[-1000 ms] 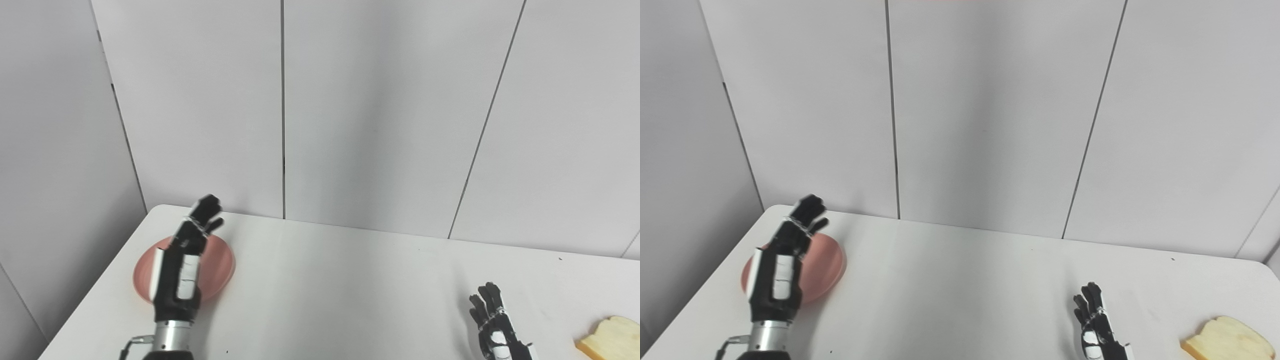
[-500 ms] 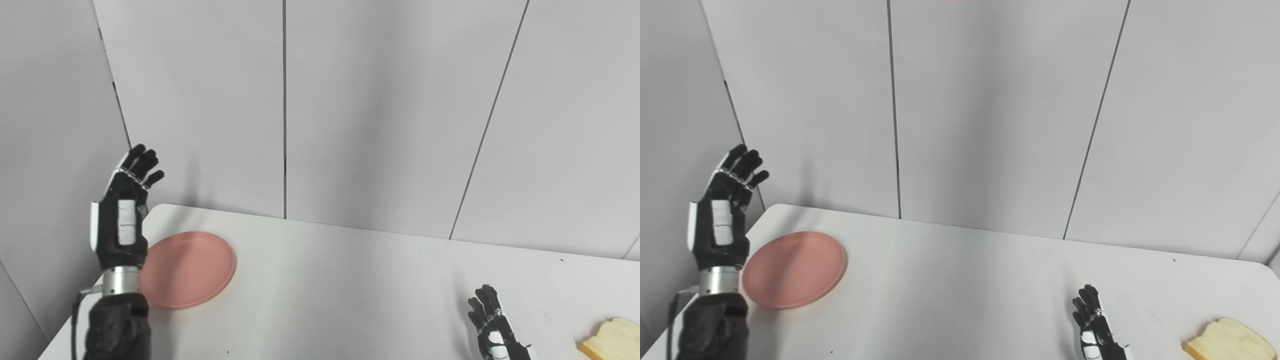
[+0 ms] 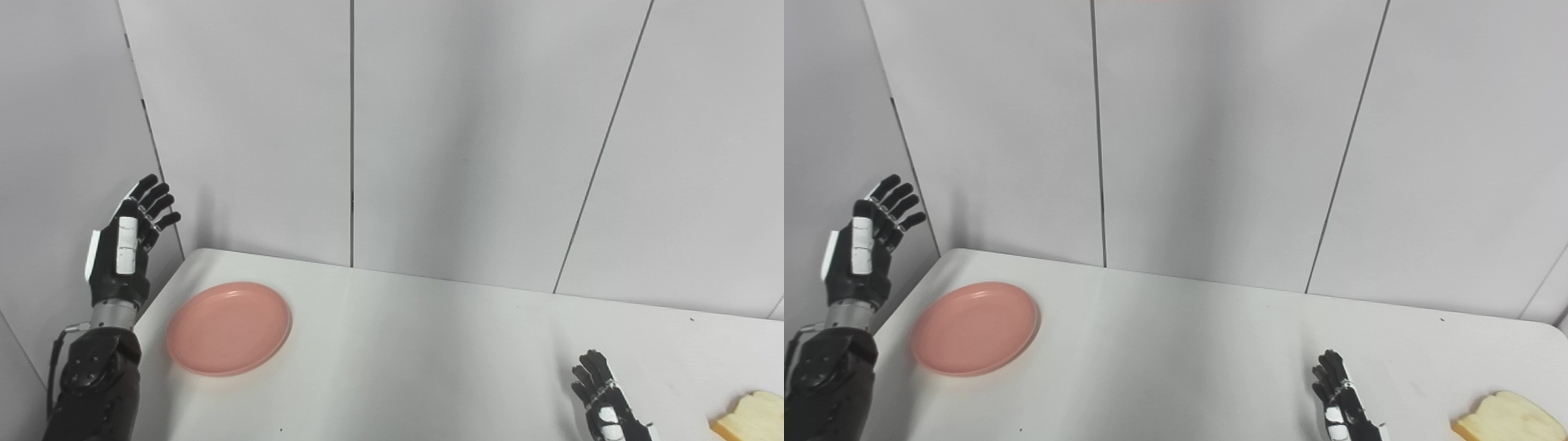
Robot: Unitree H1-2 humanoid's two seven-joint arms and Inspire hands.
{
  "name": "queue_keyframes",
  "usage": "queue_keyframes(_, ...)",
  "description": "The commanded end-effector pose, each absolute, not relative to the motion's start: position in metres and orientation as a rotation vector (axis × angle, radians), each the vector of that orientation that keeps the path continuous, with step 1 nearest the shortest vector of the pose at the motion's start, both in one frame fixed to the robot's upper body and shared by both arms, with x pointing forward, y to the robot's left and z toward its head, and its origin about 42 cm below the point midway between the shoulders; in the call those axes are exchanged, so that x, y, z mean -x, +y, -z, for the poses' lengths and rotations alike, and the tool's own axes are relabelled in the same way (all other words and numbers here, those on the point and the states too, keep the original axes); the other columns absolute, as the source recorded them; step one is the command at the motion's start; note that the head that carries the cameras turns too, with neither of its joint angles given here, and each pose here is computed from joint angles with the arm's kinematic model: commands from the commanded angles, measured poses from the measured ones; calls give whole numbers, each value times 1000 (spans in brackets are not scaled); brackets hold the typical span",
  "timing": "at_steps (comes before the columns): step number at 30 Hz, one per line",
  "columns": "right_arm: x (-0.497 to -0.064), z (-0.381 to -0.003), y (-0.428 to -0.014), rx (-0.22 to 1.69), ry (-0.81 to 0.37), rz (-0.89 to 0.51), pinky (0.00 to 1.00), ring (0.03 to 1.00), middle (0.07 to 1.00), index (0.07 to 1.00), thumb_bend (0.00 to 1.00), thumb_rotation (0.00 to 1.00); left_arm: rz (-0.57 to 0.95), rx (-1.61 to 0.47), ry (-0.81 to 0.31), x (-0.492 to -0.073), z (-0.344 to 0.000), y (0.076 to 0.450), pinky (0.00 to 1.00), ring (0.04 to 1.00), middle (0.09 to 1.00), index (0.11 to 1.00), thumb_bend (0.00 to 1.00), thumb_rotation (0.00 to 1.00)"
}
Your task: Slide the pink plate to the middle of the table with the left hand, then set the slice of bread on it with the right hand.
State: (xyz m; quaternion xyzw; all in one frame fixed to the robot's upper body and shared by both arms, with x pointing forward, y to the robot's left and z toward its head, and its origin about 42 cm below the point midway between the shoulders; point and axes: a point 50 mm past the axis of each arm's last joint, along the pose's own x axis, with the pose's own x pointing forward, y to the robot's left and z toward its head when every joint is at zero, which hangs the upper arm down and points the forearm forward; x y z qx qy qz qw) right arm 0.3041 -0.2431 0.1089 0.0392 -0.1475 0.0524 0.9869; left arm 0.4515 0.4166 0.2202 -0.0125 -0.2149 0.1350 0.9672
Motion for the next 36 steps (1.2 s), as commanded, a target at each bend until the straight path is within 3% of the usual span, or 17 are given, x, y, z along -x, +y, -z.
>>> queue_keyframes(1,-272,-69,-240,-108,-142,-86,966,947,952,943,776,838,-273,-11,-522,-463,-249,423,689,826,823,819,1000,860)
queue_keyframes(10,-269,-72,-240,-109,-136,-81,963,942,947,934,769,826,-296,23,-384,-473,-210,415,706,827,832,833,973,871)
queue_keyframes(14,-269,-74,-241,-109,-134,-76,956,937,941,927,759,825,-303,75,-318,-477,-191,412,734,838,820,833,892,859)
queue_keyframes(17,-268,-74,-241,-106,-133,-76,956,937,941,928,755,829,-314,78,-263,-478,-179,411,796,842,819,838,925,862)
queue_keyframes(20,-268,-74,-241,-112,-133,-75,954,932,937,923,767,817,-325,110,-224,-478,-169,410,782,834,822,837,942,844)
queue_keyframes(36,-268,-74,-242,-113,-133,-75,941,927,932,919,781,812,-309,100,-167,-472,-154,412,822,871,839,836,927,844)
